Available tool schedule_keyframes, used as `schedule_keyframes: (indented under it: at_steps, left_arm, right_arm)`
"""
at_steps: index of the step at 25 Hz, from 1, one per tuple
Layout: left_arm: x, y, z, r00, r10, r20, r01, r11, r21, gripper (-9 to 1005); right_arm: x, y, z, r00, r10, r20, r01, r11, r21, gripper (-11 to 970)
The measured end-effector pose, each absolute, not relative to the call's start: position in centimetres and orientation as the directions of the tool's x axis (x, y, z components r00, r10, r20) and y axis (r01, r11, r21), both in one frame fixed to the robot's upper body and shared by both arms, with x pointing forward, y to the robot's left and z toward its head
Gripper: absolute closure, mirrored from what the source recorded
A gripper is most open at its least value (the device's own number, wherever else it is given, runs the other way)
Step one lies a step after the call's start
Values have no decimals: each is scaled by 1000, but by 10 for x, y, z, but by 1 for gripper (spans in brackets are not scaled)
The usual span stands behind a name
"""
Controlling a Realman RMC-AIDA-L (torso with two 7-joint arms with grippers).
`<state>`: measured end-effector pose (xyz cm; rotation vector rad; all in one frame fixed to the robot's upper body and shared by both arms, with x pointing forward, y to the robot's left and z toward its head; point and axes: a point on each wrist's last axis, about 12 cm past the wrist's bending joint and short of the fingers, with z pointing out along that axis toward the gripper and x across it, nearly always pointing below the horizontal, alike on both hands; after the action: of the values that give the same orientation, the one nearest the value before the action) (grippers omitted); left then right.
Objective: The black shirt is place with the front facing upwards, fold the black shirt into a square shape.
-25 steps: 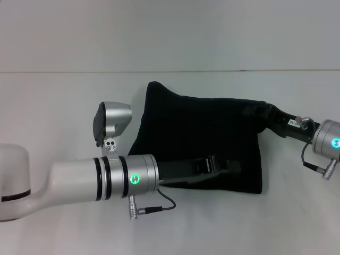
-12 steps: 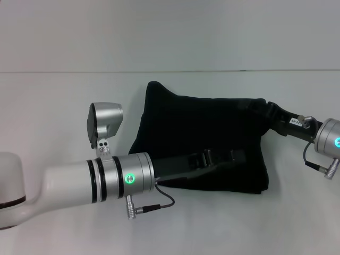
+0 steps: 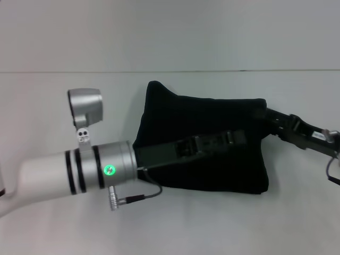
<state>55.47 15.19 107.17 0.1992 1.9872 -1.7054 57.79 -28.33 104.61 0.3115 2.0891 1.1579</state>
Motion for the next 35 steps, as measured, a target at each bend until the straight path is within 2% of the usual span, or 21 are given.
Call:
schedule_keyframes:
  at_steps: [4, 7, 13, 18, 22, 27, 35]
  left_arm:
    - [554, 163, 1075, -850, -230, -474, 435, 201, -878, 209]
    - [554, 173, 1077, -847, -258, -464, 427, 189, -884, 88]
    - [552, 201, 1088, -829, -270, -490, 458, 177, -871, 88]
    - [552, 216, 1088, -813, -270, -516, 469, 222, -855, 87]
    - [551, 223, 1084, -809, -273, -522, 461, 257, -849, 87]
    - [550, 228, 1082, -807, -288, -517, 451, 266, -852, 88]
    - [547, 233, 1080, -808, -295, -509, 440, 272, -856, 87]
  right_arm:
    - [567, -300, 1046, -703, 529, -476, -131, 561, 817, 137]
    - [558, -315, 1055, -662, 507, -552, -219, 573, 790, 139]
    - [549, -303, 1076, -429, 345, -835, -579, 604, 547, 143]
    - [568, -257, 1076, -285, 146, -947, -728, 610, 313, 152]
    - [587, -230, 1069, -288, 8, -958, -745, 626, 229, 152]
    - [596, -214, 1053, -344, -115, -932, -720, 669, 183, 152]
    - [590, -225, 1034, -420, -134, -897, -647, 738, 193, 152]
